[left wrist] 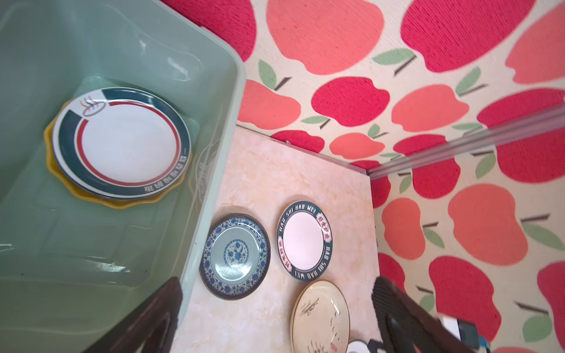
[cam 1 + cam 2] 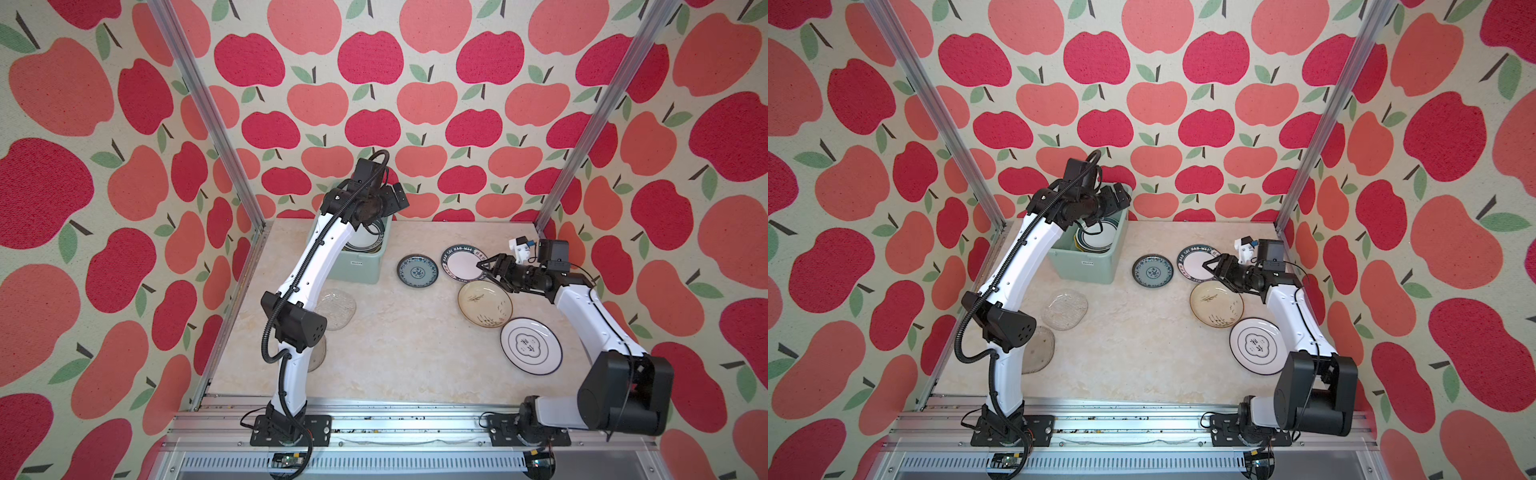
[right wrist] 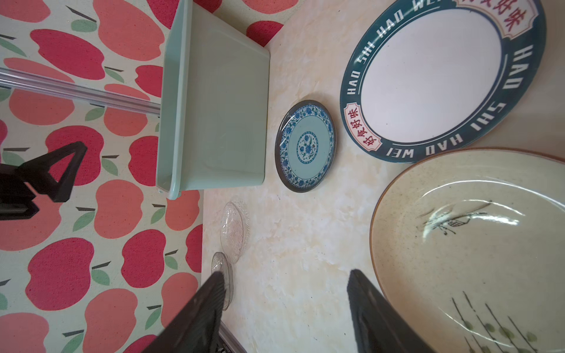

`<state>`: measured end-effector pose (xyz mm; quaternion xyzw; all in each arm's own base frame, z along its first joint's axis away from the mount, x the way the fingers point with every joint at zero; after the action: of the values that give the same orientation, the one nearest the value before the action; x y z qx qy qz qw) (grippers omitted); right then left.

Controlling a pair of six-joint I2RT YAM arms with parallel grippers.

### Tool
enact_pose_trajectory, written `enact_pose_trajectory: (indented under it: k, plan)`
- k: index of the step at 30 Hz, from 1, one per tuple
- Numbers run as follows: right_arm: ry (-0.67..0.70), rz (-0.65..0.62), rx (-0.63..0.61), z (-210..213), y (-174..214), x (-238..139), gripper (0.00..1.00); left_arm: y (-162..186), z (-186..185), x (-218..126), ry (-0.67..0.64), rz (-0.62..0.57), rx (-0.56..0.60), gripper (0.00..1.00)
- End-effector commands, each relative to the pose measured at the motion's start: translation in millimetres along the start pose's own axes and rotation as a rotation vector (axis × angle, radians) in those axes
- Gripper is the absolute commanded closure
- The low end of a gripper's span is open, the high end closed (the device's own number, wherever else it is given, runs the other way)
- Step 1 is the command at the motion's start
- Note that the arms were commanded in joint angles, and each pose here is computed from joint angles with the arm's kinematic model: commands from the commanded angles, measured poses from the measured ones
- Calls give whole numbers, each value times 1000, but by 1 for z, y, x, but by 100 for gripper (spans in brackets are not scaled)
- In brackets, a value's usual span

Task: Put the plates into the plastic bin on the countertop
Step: 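Move the left gripper toward the HAO SHI HAO WEI plate while the right approaches it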

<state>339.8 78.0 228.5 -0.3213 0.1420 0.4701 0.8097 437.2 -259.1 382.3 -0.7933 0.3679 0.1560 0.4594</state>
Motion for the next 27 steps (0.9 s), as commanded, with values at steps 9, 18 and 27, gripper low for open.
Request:
enact_pose_trajectory:
  k: [9, 18, 27]
  plan:
    - [137, -96, 56, -69, -45, 10, 34, 73, -39, 53, 182, 257, 251, 1]
    - [201, -53, 72, -115, -64, 35, 35, 82, -40, 103, 252, 293, 212, 1]
    - [188, -31, 138, -152, -72, 72, 42, 91, -27, 120, 248, 343, 205, 1]
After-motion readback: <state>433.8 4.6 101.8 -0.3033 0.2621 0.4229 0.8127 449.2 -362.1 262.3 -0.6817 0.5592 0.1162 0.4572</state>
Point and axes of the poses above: each gripper's point midway between its finger pads, its own x axis out along the fingers, its own z axis along the line the jaws close on, y = z × x, the point moved 5 cm from there along -x, back along the fingers, and after that the axes turned 2 degrees about -x, right-handed, at the moved point
